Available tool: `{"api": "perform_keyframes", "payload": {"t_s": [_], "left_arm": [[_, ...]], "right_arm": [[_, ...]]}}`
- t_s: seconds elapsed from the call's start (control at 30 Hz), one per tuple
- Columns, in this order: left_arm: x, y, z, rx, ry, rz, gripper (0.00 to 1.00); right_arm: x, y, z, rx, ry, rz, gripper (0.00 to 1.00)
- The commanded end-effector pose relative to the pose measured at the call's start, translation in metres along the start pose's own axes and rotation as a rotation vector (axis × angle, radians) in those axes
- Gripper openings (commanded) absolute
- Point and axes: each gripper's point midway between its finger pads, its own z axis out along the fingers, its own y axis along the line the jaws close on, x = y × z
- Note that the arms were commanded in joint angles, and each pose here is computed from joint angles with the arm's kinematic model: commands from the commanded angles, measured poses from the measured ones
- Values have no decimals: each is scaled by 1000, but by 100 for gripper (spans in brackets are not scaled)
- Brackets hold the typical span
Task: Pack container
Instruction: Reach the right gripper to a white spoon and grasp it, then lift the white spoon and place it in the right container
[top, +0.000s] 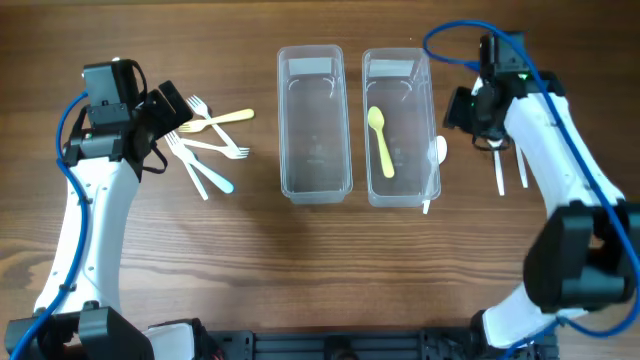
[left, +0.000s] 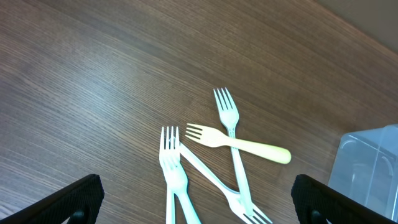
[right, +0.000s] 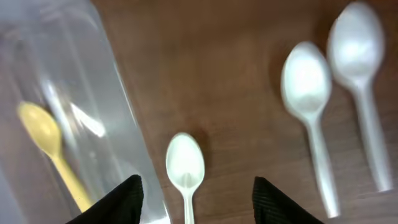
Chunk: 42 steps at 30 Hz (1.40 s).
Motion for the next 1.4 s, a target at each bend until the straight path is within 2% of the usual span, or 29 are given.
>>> {"api": "perform_keyframes", "payload": {"t_s": [0.0, 0.13, 0.2, 0.43, 0.7, 0.77, 0.87, 0.93, 0.97, 1.1, 1.17, 1.23, 1.37], "left_arm": [[-8, 1, -1, -13, -17, 16, 100], [-8, 1, -1, -13, -17, 16, 100], [-8, 1, -1, -13, -18, 16, 100], [-9, 1, -1, -11, -21, 16, 100], [-9, 1, -1, -10, -23, 15, 100], [-9, 1, -1, -10, -23, 15, 100], [-9, 1, -1, -10, -23, 15, 100], [-9, 1, -1, -10, -23, 15, 100], [-9, 1, -1, -10, -23, 16, 100], [-9, 1, -1, -10, -23, 15, 100], [-9, 1, -1, -10, -23, 15, 100], [-9, 1, -1, -10, -23, 15, 100], [-9, 1, -1, -10, -24, 15, 100]], "right_arm": [[26, 12, 25, -47, 132, 37, 56], [42, 12, 35, -52, 206, 40, 57], [51, 9, 40, -45, 234, 41, 61], [83, 2, 59, -41, 297, 46, 62], [88, 0, 78, -45, 254, 69, 57], [91, -1, 86, -50, 238, 69, 52], [96, -10, 91, -8, 230, 94, 37], [94, -16, 92, 26, 217, 95, 32], [93, -20, 92, 49, 209, 93, 26], [89, -39, 91, 158, 174, 96, 20], [88, -41, 91, 169, 169, 97, 17], [87, -41, 91, 169, 167, 97, 9], [75, -41, 84, 179, 132, 84, 5]]}}
